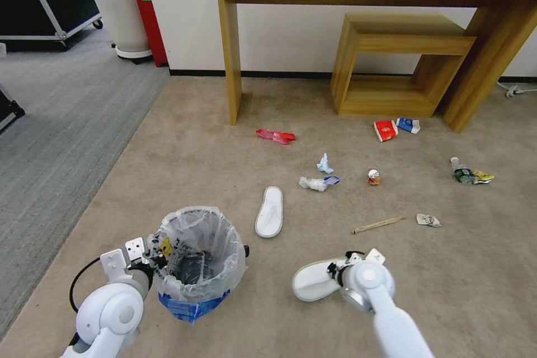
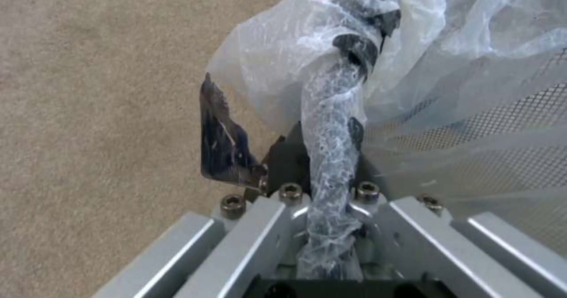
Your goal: Pick up the trash bin and place the garbage on the floor into it.
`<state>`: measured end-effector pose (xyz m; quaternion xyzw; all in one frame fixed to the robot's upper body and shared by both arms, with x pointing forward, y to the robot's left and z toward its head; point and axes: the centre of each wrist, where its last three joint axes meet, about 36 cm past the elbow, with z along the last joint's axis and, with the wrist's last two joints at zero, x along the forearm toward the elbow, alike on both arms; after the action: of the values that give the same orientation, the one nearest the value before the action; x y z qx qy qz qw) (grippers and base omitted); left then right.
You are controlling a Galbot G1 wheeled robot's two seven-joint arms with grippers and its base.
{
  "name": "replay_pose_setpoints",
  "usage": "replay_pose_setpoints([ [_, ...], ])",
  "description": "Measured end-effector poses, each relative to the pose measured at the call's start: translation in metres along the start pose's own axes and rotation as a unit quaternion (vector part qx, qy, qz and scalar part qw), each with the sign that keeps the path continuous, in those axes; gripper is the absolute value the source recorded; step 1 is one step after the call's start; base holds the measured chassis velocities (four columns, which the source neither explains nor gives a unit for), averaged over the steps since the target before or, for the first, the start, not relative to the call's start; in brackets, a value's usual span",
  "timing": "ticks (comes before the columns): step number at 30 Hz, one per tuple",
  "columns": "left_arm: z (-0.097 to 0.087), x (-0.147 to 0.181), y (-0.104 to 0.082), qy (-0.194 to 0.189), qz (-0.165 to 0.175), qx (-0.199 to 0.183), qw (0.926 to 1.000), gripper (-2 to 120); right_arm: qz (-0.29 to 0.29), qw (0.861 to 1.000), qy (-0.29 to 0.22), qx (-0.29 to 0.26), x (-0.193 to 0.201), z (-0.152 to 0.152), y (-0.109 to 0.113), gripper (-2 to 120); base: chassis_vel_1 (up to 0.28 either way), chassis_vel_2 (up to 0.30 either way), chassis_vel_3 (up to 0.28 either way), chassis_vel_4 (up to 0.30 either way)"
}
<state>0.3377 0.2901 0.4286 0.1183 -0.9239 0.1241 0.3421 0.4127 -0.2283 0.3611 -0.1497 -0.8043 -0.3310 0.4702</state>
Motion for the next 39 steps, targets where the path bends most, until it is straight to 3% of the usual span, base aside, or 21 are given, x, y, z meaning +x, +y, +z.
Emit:
replay_pose_setpoints([
  [7, 0.000, 0.000, -0.001, -0.001, 0.000, 0.001, 1.0000, 0, -0.064, 0.997, -0.035, 0.010, 0.044, -0.013, 0.002, 0, 0.000, 0.000, 0.000, 0.000],
  [14, -0.001, 0.003, -0.002, -0.004, 0.004, 0.002, 1.0000, 0, -0.172, 0.981, -0.085, 0.031, 0.102, -0.028, 0.023, 0, 0.000, 0.000, 0.000, 0.000],
  [17, 0.000, 0.005, -0.003, -0.005, 0.003, 0.003, 1.0000, 0, -0.231, 0.964, -0.118, 0.060, 0.139, -0.035, 0.036, 0, 0.000, 0.000, 0.000, 0.000],
  [18, 0.000, 0.005, -0.003, -0.005, 0.003, 0.003, 1.0000, 0, -0.231, 0.964, -0.118, 0.060, 0.139, -0.035, 0.036, 0, 0.000, 0.000, 0.000, 0.000],
  [24, -0.001, 0.008, -0.005, -0.007, 0.005, 0.005, 0.9999, 0, -0.310, 0.929, -0.156, 0.127, 0.182, -0.042, 0.050, 0, 0.000, 0.000, 0.000, 0.000],
  [27, -0.001, 0.009, -0.006, -0.008, 0.006, 0.005, 0.9999, 0, -0.333, 0.918, -0.163, 0.141, 0.187, -0.043, 0.052, 0, 0.000, 0.000, 0.000, 0.000],
  [28, -0.001, 0.009, -0.007, -0.008, 0.007, 0.006, 0.9999, 0, -0.354, 0.908, -0.167, 0.151, 0.190, -0.044, 0.056, 0, 0.000, 0.000, 0.000, 0.000],
  [29, -0.001, 0.009, -0.007, -0.008, 0.007, 0.006, 0.9999, 0, -0.354, 0.908, -0.167, 0.151, 0.190, -0.044, 0.056, 0, 0.000, 0.000, 0.000, 0.000],
  [32, -0.001, 0.010, -0.011, -0.009, 0.011, 0.009, 0.9999, 0, -0.410, 0.878, -0.177, 0.173, 0.192, -0.039, 0.067, 0, 0.000, 0.000, 0.000, 0.000],
  [36, -0.001, 0.011, -0.013, -0.010, 0.013, 0.010, 0.9998, 0, -0.436, 0.862, -0.180, 0.188, 0.190, -0.035, 0.072, 0, 0.000, 0.000, 0.000, 0.000],
  [39, -0.002, 0.014, -0.016, -0.013, 0.018, 0.012, 0.9997, 0, -0.472, 0.835, -0.178, 0.220, 0.184, -0.032, 0.078, 0, 0.000, 0.000, 0.000, 0.000],
])
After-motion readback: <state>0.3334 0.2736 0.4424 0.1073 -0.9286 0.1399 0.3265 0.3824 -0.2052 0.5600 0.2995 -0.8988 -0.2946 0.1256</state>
